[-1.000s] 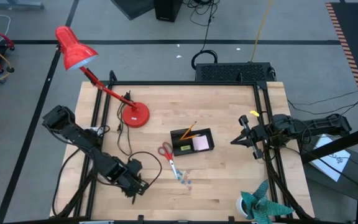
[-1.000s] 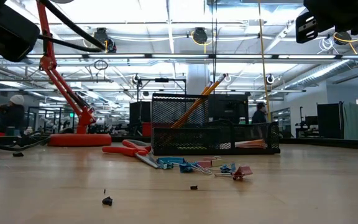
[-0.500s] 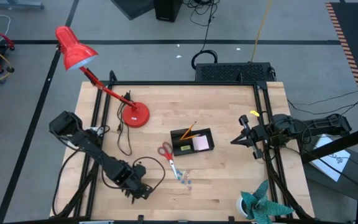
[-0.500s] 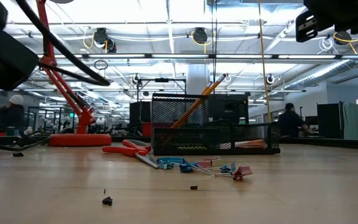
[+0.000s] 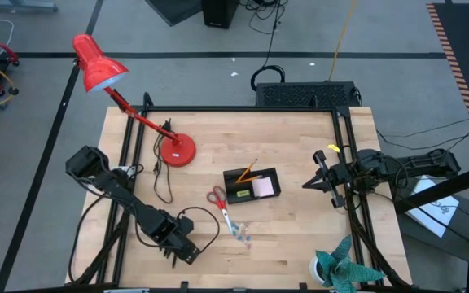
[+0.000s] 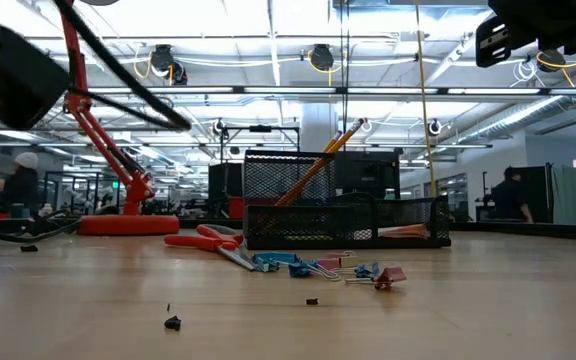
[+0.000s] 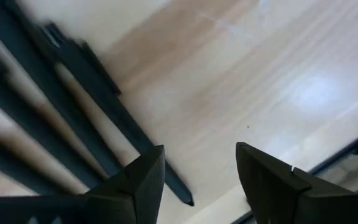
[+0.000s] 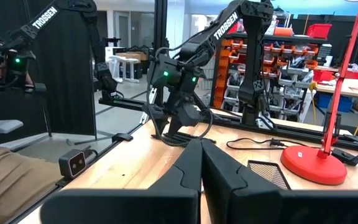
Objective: Pick and place office supplies into organizer
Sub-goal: Put the black pen into the black desk organizer
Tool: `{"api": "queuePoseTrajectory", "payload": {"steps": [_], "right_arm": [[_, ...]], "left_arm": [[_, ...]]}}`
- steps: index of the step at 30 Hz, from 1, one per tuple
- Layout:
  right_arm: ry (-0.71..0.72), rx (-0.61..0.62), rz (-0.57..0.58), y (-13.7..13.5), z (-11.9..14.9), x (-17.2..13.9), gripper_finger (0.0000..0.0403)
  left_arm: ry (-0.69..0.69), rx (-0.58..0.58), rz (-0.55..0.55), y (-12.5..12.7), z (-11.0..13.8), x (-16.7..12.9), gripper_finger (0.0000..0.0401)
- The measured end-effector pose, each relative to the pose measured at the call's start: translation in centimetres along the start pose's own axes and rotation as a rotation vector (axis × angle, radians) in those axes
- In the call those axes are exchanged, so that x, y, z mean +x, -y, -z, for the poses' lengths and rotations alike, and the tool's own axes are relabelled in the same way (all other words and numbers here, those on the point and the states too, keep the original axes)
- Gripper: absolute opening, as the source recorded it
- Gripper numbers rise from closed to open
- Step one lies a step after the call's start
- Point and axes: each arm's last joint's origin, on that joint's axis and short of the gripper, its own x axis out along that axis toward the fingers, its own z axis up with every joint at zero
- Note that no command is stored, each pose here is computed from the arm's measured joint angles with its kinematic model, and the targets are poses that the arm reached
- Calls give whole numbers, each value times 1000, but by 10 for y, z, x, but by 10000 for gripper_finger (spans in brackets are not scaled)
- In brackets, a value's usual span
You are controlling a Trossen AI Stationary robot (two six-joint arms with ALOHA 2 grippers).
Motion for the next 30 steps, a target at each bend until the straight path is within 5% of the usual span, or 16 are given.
{"api": "queuePoseTrajectory", "payload": {"steps": [9, 30], "right_arm": [[0, 3, 0, 0, 0, 0, 0], [-1, 3, -1, 0, 0, 0, 0]], "left_arm": [[47, 10, -75, 8, -4, -18, 205], [13, -22, -186, 2, 2, 5, 204]]}}
